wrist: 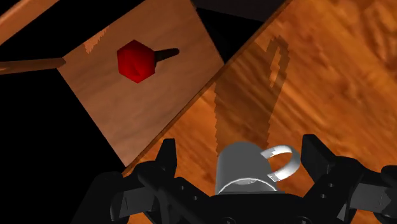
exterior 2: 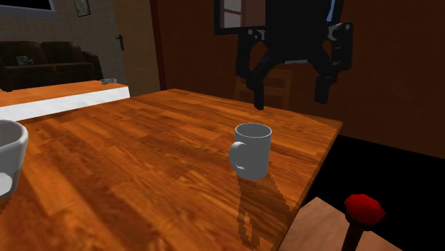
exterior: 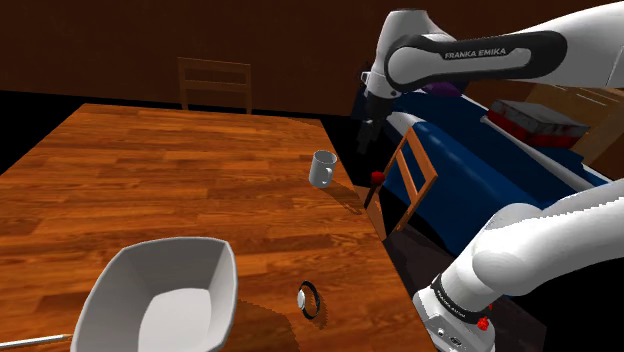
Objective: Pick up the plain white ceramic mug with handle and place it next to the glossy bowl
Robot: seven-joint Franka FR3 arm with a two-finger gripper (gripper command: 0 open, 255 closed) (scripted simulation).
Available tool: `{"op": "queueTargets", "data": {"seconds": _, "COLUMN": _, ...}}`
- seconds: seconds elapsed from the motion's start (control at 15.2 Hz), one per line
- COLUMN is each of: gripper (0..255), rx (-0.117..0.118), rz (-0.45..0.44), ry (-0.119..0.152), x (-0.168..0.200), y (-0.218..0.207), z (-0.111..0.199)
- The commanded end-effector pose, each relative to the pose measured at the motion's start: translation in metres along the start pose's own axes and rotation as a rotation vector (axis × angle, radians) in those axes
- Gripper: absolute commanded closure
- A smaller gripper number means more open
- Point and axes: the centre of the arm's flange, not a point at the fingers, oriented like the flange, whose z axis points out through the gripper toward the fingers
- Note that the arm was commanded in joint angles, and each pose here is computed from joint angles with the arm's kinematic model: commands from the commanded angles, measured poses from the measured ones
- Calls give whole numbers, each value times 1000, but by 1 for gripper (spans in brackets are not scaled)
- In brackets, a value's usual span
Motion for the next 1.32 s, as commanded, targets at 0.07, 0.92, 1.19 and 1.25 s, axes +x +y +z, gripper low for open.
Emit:
{"op": "queueTargets", "data": {"seconds": 0.07, "gripper": 0, "rx": 20, "rz": -27, "ry": -1, "x": 36, "y": 10, "z": 21}}
{"op": "queueTargets", "data": {"seconds": 0.92, "gripper": 0, "rx": 73, "rz": -96, "ry": -6, "x": 122, "y": 26, "z": 103}}
{"op": "queueTargets", "data": {"seconds": 1.19, "gripper": 0, "rx": 73, "rz": -96, "ry": -6, "x": 122, "y": 25, "z": 117}}
{"op": "queueTargets", "data": {"seconds": 1.25, "gripper": 0, "rx": 73, "rz": -96, "ry": -6, "x": 122, "y": 25, "z": 117}}
